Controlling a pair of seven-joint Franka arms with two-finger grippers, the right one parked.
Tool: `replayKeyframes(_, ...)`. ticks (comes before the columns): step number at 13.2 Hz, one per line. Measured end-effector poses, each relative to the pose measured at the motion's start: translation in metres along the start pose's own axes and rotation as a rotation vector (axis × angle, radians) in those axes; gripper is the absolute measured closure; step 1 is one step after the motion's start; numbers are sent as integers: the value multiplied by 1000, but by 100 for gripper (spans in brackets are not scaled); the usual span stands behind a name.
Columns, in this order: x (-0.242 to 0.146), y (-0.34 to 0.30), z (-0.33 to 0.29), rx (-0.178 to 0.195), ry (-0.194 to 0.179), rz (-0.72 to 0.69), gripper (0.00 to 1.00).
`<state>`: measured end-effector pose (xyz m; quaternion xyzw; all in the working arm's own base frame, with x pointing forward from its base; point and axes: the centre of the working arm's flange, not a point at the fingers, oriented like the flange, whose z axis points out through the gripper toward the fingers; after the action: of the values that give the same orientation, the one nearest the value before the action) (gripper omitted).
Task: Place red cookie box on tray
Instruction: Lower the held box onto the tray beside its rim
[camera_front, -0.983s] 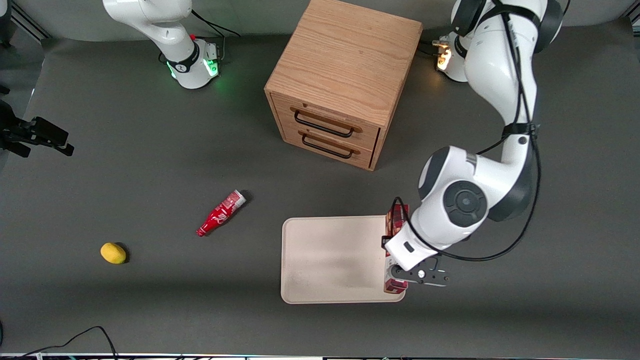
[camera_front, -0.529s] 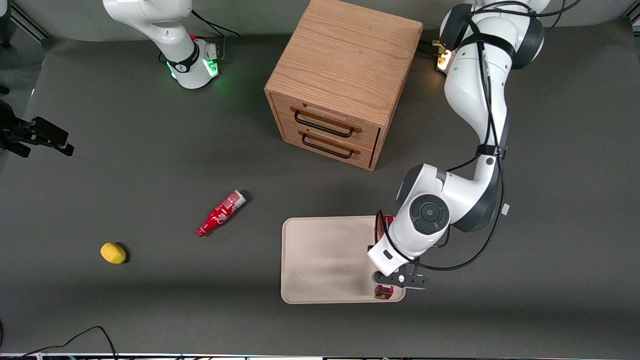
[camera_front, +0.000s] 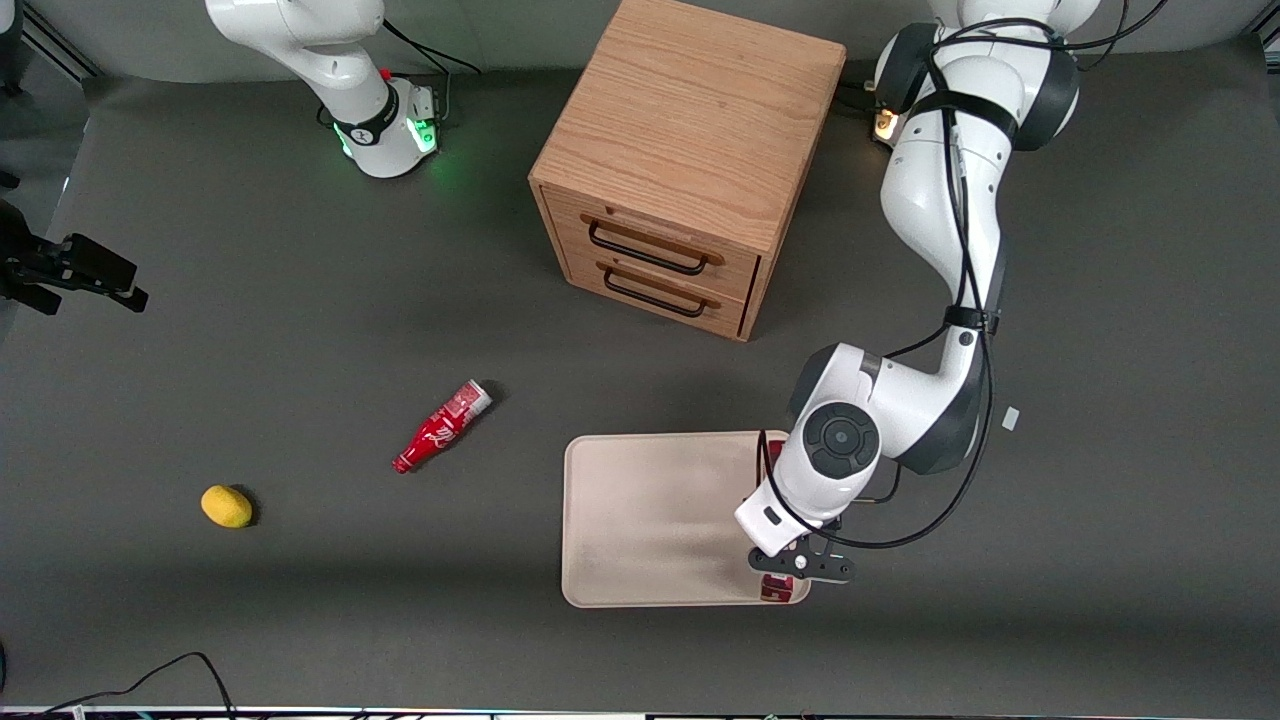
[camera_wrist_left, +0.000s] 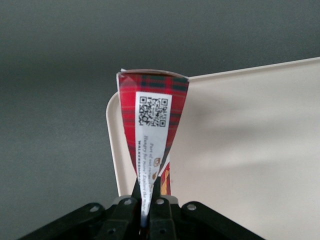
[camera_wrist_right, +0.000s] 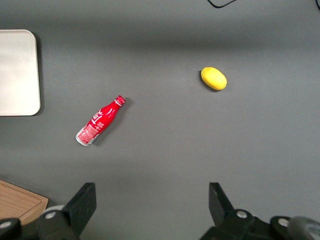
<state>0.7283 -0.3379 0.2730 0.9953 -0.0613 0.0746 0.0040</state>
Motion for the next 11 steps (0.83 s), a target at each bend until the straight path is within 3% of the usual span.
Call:
replayKeyframes(1,0,0,4,0,4,1,87)
replayKeyframes(8,-2,3,10,2,2,6,7)
replayKeyframes(9,-1,3,9,3,3,6,0)
replayKeyframes(11,-1,2,2,11,-13,5,0)
